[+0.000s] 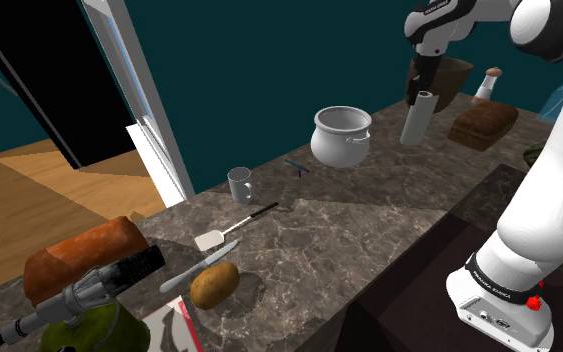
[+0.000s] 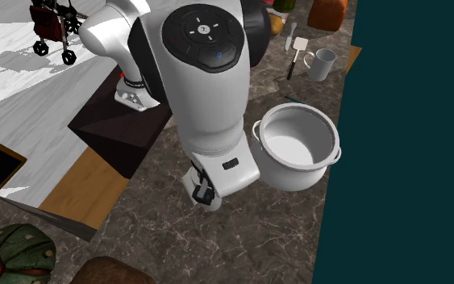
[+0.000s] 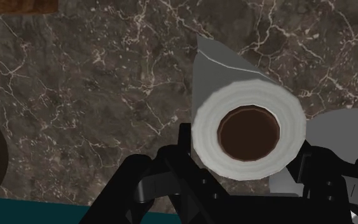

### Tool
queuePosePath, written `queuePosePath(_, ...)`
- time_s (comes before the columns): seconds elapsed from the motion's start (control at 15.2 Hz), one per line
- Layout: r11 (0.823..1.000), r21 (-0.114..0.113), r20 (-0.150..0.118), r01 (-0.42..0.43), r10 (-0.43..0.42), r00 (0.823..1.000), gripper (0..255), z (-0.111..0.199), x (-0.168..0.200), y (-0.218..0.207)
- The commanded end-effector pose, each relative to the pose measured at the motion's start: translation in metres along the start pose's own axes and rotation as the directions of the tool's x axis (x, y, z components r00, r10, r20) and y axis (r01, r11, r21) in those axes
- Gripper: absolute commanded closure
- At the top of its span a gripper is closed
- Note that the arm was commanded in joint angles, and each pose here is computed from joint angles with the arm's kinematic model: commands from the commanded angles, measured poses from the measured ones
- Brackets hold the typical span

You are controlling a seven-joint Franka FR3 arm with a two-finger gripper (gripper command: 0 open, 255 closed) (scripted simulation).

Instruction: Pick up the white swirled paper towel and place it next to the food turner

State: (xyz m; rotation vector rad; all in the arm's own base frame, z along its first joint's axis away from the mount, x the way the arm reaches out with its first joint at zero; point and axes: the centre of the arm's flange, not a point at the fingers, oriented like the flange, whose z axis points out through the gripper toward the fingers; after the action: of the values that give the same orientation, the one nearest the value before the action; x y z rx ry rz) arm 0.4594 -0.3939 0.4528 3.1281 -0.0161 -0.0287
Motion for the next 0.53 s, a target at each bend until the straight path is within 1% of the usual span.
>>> queuePosePath(0.0,1.0,0.0,0.0,0.0,0.0,1.0,255,-0.011,0.0,0.0)
queuePosePath(0.46,1.0,0.0,0.0,0.0,0.0,1.0,255,-0.048,-0.001,0.0)
